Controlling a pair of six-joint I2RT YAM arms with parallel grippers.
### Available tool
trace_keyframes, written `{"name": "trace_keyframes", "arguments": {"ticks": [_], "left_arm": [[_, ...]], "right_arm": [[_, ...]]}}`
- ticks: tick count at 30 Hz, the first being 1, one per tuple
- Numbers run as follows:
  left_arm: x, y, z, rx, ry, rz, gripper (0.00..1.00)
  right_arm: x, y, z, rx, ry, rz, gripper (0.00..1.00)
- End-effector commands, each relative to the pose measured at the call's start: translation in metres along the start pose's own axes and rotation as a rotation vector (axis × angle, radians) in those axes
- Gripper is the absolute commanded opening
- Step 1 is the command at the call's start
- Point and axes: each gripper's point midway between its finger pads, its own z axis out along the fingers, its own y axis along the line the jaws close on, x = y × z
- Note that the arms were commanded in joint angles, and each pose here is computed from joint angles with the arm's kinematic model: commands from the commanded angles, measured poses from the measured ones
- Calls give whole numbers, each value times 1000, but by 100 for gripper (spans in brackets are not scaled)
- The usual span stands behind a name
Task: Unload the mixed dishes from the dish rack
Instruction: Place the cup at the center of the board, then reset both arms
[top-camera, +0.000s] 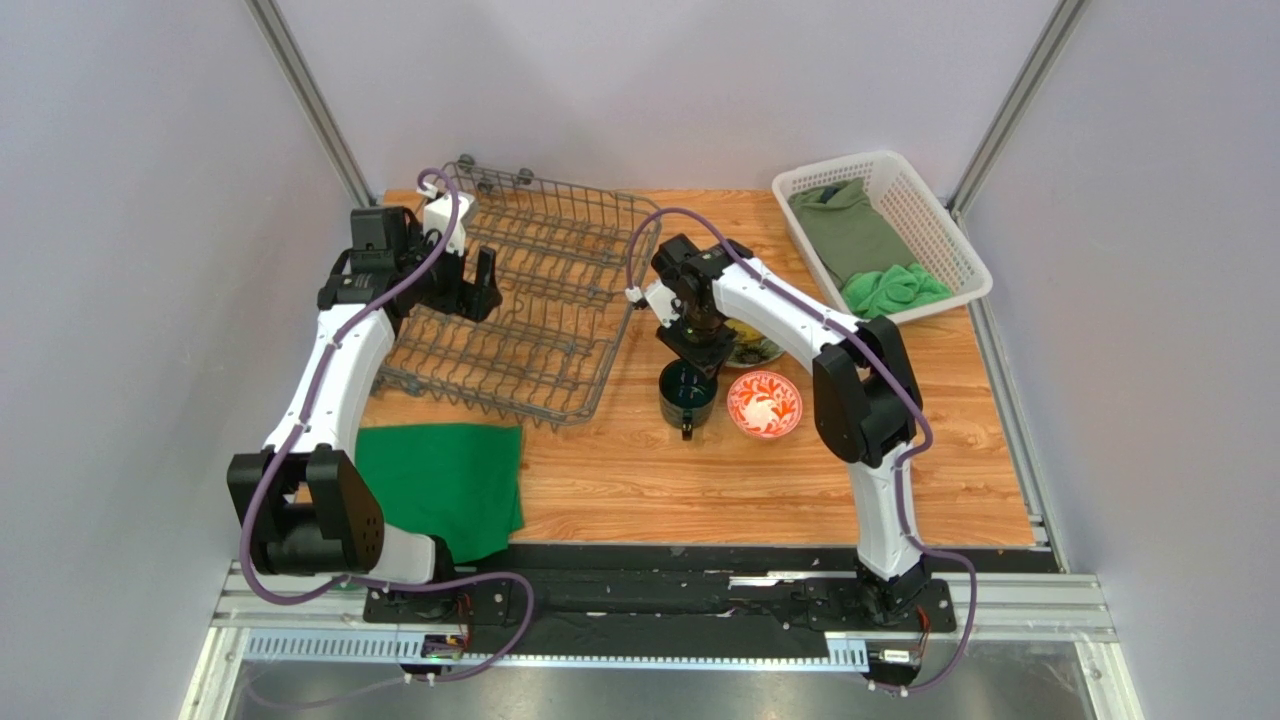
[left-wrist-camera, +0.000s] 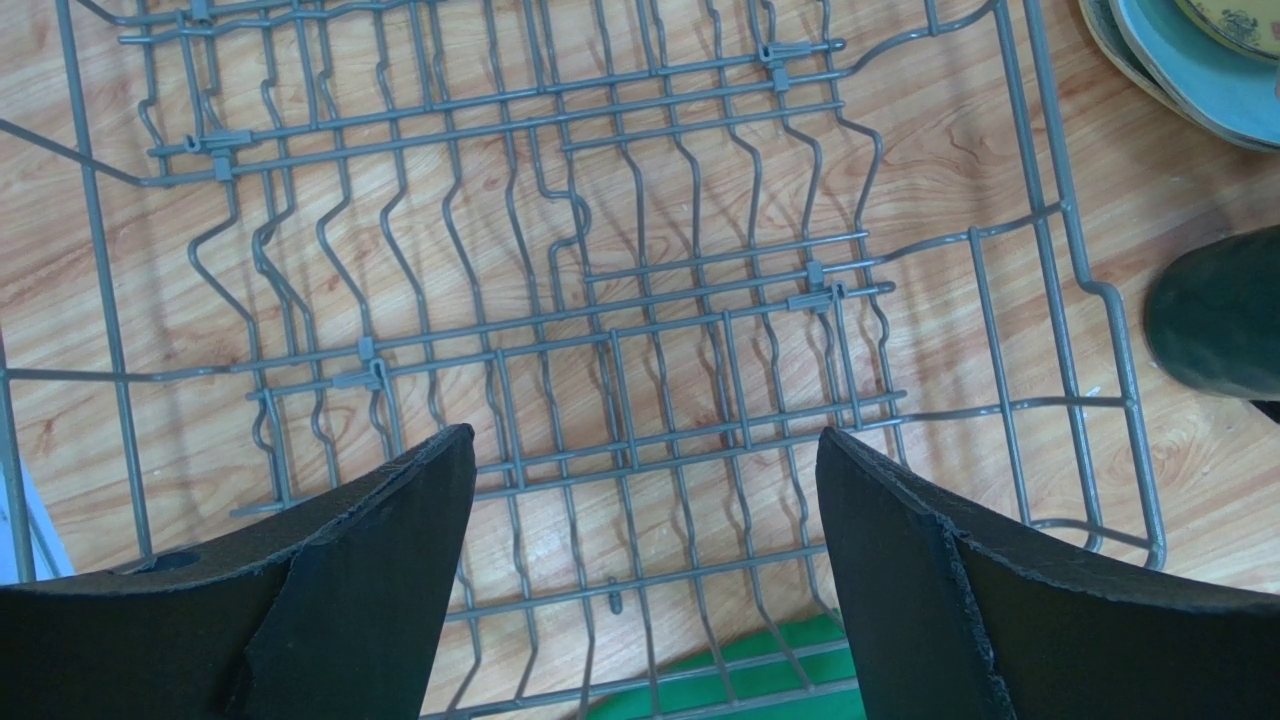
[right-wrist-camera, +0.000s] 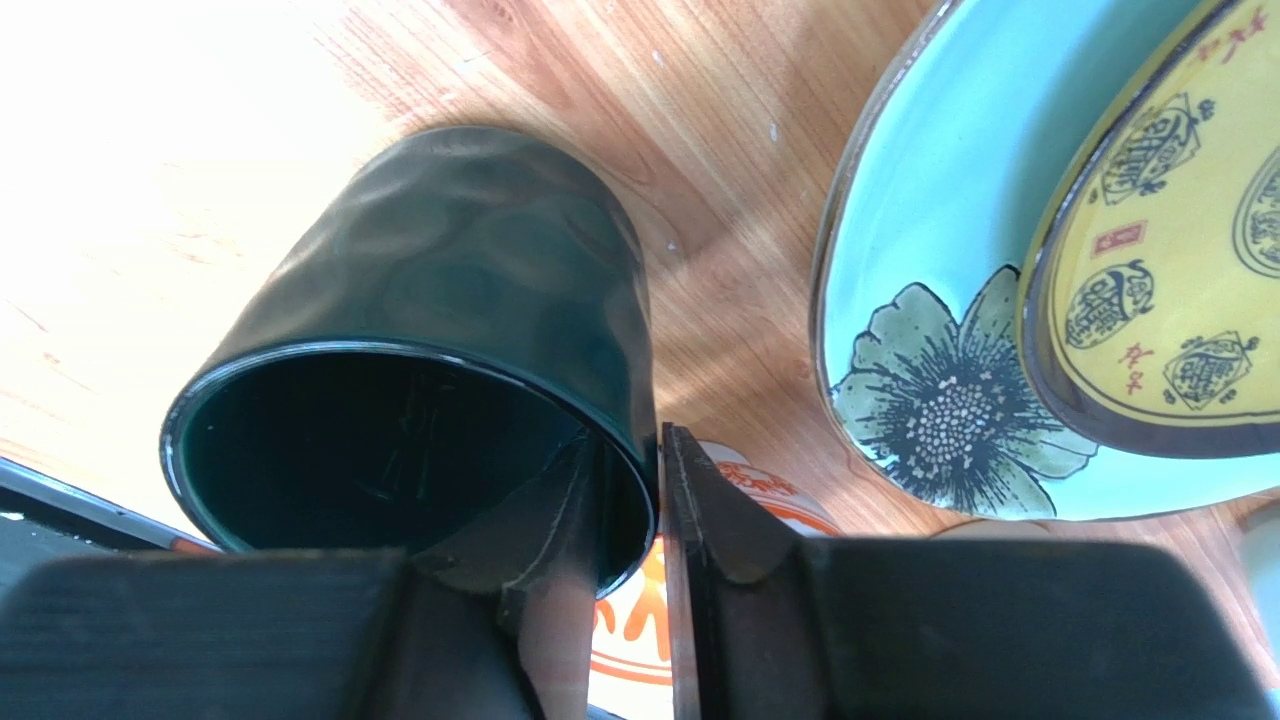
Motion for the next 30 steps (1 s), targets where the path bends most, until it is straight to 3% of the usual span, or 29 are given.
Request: {"name": "trace_keyframes", "arguments": {"ticks": [1, 6, 17, 25, 30], "left_arm": [[-8, -2, -2, 10, -33, 42, 91], [-8, -2, -3, 8, -36, 46, 91], [-19, -6, -10, 9, -76, 45, 91], [-33, 1, -17, -45, -129, 23, 93], [-40, 14, -18, -120, -162, 4, 94]], "right_arm": [[-11, -4, -9, 29, -23, -19, 25], [-15, -3, -15, 33, -41, -18, 30], [-39, -23, -73, 146, -211, -11, 57], [-60, -73, -141, 303, -491, 105, 92], [-59, -125, -182, 360, -693, 303, 97]]}}
